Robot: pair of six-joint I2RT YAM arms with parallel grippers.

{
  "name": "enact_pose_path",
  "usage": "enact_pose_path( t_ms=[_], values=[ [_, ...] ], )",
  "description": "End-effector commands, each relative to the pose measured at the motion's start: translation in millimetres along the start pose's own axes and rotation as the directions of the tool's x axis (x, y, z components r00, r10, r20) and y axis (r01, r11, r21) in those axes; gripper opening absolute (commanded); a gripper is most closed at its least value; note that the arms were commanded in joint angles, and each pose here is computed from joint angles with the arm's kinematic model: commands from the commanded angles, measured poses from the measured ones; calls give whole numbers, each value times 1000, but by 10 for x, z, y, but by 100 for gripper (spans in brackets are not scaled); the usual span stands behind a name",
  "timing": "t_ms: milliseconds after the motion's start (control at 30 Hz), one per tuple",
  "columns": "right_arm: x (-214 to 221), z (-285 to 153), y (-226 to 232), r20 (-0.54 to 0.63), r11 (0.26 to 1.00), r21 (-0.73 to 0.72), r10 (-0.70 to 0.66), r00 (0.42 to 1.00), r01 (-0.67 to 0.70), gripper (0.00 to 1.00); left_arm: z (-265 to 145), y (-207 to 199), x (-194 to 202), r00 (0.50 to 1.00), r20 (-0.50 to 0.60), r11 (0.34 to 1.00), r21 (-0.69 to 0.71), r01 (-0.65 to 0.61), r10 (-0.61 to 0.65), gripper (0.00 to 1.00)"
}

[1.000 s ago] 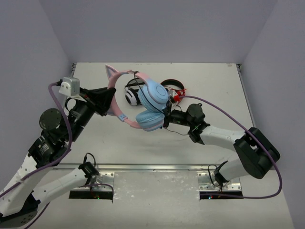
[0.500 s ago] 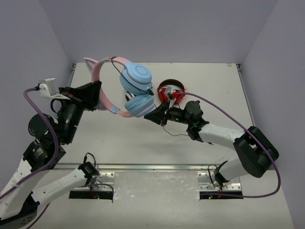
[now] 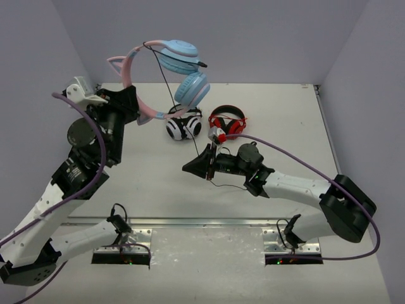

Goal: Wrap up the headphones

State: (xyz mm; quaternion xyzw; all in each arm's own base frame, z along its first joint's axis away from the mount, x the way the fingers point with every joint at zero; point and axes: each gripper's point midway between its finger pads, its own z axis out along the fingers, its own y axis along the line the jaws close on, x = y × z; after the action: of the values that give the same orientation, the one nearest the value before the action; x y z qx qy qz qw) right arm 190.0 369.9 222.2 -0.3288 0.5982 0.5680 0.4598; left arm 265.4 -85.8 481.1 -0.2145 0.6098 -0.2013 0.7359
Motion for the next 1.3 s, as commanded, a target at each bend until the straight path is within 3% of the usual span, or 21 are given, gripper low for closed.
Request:
enact_pose_path(
  t_ms=[0,367,567,900,1033,1267],
  values=[
    [-67,20,60,9,1000,3,-19,1000,19,2,77,-86,-432,981,137,989,-35,144,-138,0],
    [156,31,272,-72,996,2,-90,993,91,1,402,-77,-487,978,200,980,-199,-15,56,0],
    [240,9,228,-136,991,47,-114,984,122,1,652,78,-179,968,144,938,-312,-151,204,0],
    [-4,72,309,-212,977,30,-201,956,212,1,843,567,540,941,25,860,-416,-296,336,0],
    [-93,65,254,-283,958,44,-261,923,284,1,850,754,1015,921,-65,849,-368,-380,384,0],
    [-345,-52,146,-358,907,106,-347,867,407,1,738,1068,1597,919,-175,840,-375,-393,352,0]
  ],
)
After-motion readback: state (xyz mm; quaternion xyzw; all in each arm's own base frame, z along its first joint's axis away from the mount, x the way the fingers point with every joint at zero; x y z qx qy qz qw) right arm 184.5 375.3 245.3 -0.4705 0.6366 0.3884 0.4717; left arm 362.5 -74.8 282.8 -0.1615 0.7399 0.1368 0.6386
